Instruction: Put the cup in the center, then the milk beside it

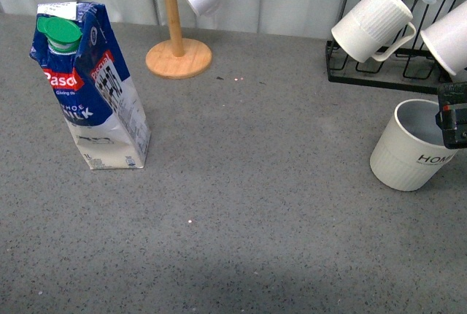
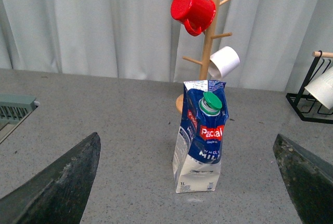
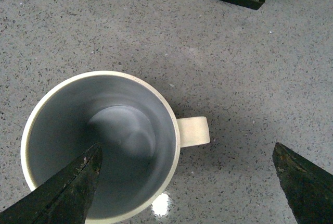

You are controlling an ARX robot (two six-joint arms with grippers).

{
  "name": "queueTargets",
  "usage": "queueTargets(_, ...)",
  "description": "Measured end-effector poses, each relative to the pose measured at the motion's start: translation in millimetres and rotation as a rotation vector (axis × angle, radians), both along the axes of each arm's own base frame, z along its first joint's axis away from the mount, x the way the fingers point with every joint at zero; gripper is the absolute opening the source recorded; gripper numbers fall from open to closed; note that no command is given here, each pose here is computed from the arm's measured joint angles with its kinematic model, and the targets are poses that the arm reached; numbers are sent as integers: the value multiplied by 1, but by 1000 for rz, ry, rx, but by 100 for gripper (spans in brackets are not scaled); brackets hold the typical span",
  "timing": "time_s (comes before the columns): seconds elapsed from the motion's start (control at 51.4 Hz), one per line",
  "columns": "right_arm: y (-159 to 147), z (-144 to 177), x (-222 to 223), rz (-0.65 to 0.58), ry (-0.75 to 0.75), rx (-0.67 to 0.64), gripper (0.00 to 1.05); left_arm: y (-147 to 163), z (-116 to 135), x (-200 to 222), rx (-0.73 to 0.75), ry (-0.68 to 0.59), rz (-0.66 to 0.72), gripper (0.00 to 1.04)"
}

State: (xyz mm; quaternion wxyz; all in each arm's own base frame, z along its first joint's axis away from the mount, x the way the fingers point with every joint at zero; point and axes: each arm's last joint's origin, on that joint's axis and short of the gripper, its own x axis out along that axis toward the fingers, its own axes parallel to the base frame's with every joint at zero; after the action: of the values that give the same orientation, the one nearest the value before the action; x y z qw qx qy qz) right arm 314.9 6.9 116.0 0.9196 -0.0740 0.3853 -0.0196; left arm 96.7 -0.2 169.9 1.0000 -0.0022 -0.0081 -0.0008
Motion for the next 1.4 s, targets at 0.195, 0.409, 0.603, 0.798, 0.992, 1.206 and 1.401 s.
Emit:
queueTargets(0.195,0,-5,10,-40,50,23,95,0,0,0,0,0,0,98)
queueTargets(0.409,-1,-10,20,-96,107,47,95,0,0,0,0,0,0,98)
queueTargets(0.603,0,-9,29,-115,137,59,70,0,0,0,0,0,0,98)
queueTargets(0.798,2,-10,28,-123,177,51,33,0,0,0,0,0,0,98)
queueTargets(0.992,3,-8,30,-116,169,58,1,0,0,0,0,0,0,98)
queueTargets(1.206,6,-2,29,-118,174,77,1,0,0,0,0,0,0,98)
queueTargets(1.401,27,13,27,-84,151,150,1,0,0,0,0,0,0,98)
